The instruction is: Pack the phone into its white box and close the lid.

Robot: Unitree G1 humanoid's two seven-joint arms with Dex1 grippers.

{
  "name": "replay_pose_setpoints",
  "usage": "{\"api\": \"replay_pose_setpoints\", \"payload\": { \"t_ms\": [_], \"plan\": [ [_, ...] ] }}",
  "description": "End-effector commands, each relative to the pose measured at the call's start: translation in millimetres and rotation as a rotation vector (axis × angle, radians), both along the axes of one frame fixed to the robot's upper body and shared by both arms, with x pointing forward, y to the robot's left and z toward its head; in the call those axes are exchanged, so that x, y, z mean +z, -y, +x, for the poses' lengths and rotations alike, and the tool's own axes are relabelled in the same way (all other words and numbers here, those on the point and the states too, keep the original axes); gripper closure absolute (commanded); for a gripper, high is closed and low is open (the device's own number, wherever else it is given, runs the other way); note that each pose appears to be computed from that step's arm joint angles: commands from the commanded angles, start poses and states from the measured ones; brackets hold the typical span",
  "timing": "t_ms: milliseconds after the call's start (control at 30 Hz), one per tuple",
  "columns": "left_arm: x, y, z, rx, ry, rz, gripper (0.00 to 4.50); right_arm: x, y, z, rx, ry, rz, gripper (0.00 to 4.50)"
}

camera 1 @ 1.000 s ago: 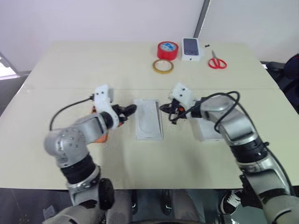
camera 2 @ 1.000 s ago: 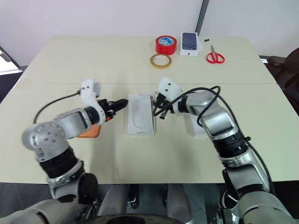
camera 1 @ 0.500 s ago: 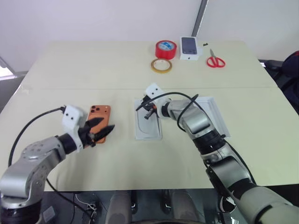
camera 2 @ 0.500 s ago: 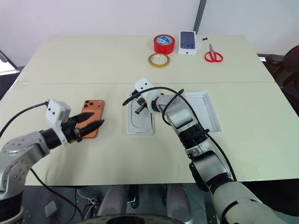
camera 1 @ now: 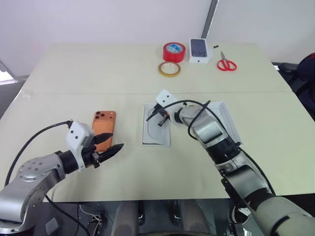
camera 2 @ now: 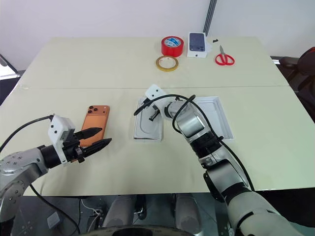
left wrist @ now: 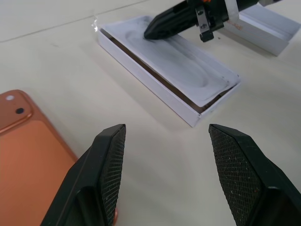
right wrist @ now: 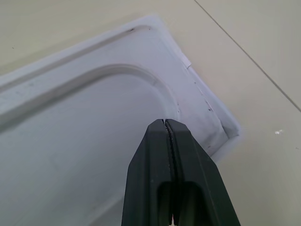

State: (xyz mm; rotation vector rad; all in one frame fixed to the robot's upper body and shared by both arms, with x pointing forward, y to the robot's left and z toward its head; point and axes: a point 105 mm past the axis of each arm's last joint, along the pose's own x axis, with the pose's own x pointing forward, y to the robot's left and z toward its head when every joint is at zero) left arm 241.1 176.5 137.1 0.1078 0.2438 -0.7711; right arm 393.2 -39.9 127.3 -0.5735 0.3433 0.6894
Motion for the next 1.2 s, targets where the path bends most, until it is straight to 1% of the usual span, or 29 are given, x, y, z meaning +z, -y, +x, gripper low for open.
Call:
{"api": "replay_pose_setpoints", "payload": {
  "t_ms": [33,133,200,267,333,400,500,667,767,900,1033,1200],
  "plan": [
    [7,-1,2,0.016,0.037,-0.006,1.55,24,-13,-7,0.071,0.087,0.034,4.47],
    [8,-7,7,0.061,0.034,-0.016,1.55,33,-22,-11,0.12,0.117,0.054,4.47],
    [9,-17,14,0.133,0.016,-0.034,1.55,38,-29,-16,0.156,0.112,0.084,4.47],
    [11,-29,22,0.213,0.012,-0.062,1.55,38,-35,-22,0.187,0.082,0.11,4.47],
    [16,-34,24,0.238,0.024,-0.072,1.55,34,-36,-22,0.189,0.08,0.088,4.47],
    [19,-33,22,0.227,0.036,-0.066,1.55,27,-32,-17,0.164,0.087,0.049,4.47],
    [23,-23,14,0.154,0.06,-0.053,1.55,21,-30,-8,0.139,0.084,0.034,4.47],
    [27,-12,1,0.062,0.064,-0.072,1.55,10,-32,-9,0.175,0.035,0.022,4.47],
    [26,-13,-2,0.052,0.055,-0.061,1.55,2,-33,-19,0.245,-0.01,0.008,4.47],
    [24,-16,-3,0.06,0.05,-0.047,1.55,-3,-36,-46,0.385,-0.085,0.007,4.47],
    [24,-17,-2,0.062,0.052,-0.045,1.55,-5,-37,-64,0.469,-0.127,0.004,4.47],
    [25,-18,-1,0.063,0.053,-0.042,1.55,-8,-37,-77,0.528,-0.158,-0.01,4.47]
  ]
}}
